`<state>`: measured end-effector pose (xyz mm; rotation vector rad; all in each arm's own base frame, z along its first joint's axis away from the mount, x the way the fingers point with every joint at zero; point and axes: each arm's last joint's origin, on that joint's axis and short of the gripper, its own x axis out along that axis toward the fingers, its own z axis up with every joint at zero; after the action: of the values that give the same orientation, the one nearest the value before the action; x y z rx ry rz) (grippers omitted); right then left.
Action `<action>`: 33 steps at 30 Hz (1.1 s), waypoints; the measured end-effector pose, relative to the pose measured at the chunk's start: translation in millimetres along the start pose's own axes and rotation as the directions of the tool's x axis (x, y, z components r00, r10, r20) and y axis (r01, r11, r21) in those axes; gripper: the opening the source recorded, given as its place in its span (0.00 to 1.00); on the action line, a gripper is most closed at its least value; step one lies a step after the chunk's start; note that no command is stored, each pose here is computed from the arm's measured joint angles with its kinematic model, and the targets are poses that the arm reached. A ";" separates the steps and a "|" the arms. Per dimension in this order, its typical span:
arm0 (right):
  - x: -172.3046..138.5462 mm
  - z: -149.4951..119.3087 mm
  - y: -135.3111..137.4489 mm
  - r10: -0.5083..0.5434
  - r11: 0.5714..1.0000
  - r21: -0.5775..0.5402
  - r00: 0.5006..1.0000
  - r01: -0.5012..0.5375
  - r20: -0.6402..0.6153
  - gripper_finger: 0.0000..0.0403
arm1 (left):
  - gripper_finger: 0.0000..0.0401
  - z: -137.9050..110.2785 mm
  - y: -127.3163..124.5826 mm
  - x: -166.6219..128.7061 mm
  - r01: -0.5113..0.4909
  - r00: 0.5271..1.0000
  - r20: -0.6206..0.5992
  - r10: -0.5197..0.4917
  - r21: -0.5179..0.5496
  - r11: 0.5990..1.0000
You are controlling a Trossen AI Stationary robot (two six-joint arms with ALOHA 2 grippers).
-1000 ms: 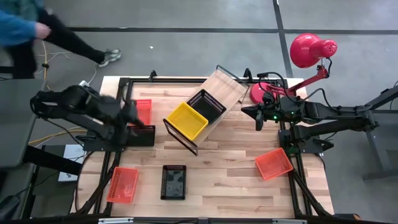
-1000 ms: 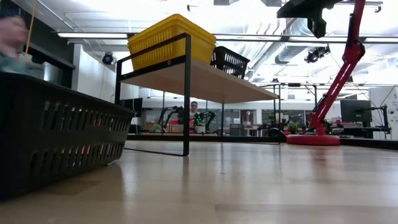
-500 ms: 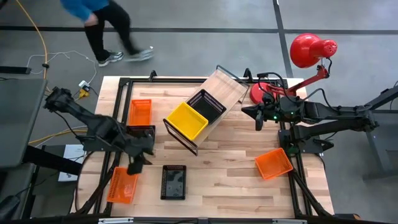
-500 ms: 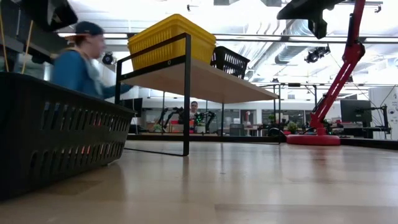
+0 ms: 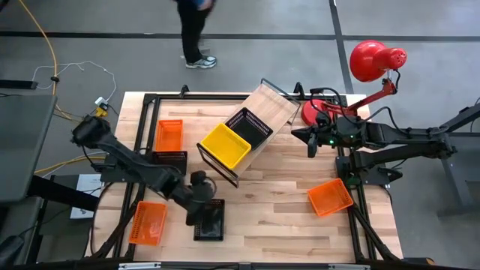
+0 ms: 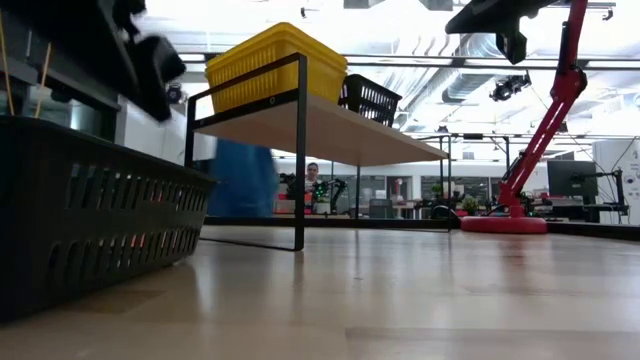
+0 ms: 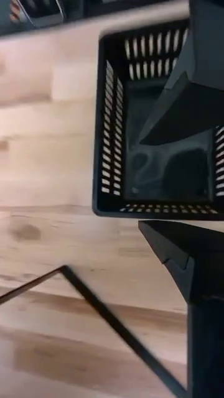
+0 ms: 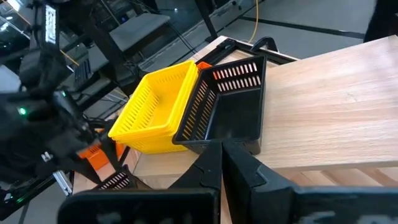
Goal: Stack baskets on shelf by color
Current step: Stack the bottom black bin on top of the black bin on the shelf
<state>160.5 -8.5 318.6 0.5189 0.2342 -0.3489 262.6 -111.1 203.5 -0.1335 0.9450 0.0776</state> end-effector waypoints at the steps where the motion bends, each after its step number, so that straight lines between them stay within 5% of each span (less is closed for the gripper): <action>1: 0.1 -0.6 -0.3 -0.004 1.000 -0.002 1.000 0.004 -0.006 0.00 | 0.49 -1.5 -1.3 7.1 -0.007 1.000 -0.013 0.007 0.002 1.000; 11: 0.0 -1.3 -0.8 -0.009 1.000 -0.004 1.000 0.008 -0.013 0.00 | 0.45 -23.3 -2.4 43.7 -0.047 0.975 -0.218 0.050 0.016 0.999; 19: 0.1 -1.3 -0.8 -0.009 1.000 -0.004 1.000 0.009 -0.013 0.00 | 0.05 -29.5 -0.1 44.1 -0.055 0.955 -0.290 0.058 0.020 0.998; 22: 0.0 -1.3 -0.9 -0.009 1.000 -0.004 1.000 0.009 -0.013 0.00 | 0.03 -26.4 -1.6 34.4 0.019 0.953 -0.301 -0.024 -0.019 1.000; 29: 0.1 -1.3 -1.0 -0.013 1.000 -0.005 1.000 0.012 -0.012 0.00 | 0.00 4.9 7.8 -54.3 0.221 0.969 -0.087 -0.230 -0.098 0.970; 33: 0.1 -0.9 -1.5 -0.032 0.999 -0.005 0.999 0.032 0.001 0.00 | 0.00 38.0 37.4 -133.3 0.172 0.958 0.263 -0.117 -0.197 0.965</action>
<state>159.9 -9.3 317.1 0.5108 0.2423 -0.3800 210.6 -69.6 330.7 -0.3883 0.6708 0.0605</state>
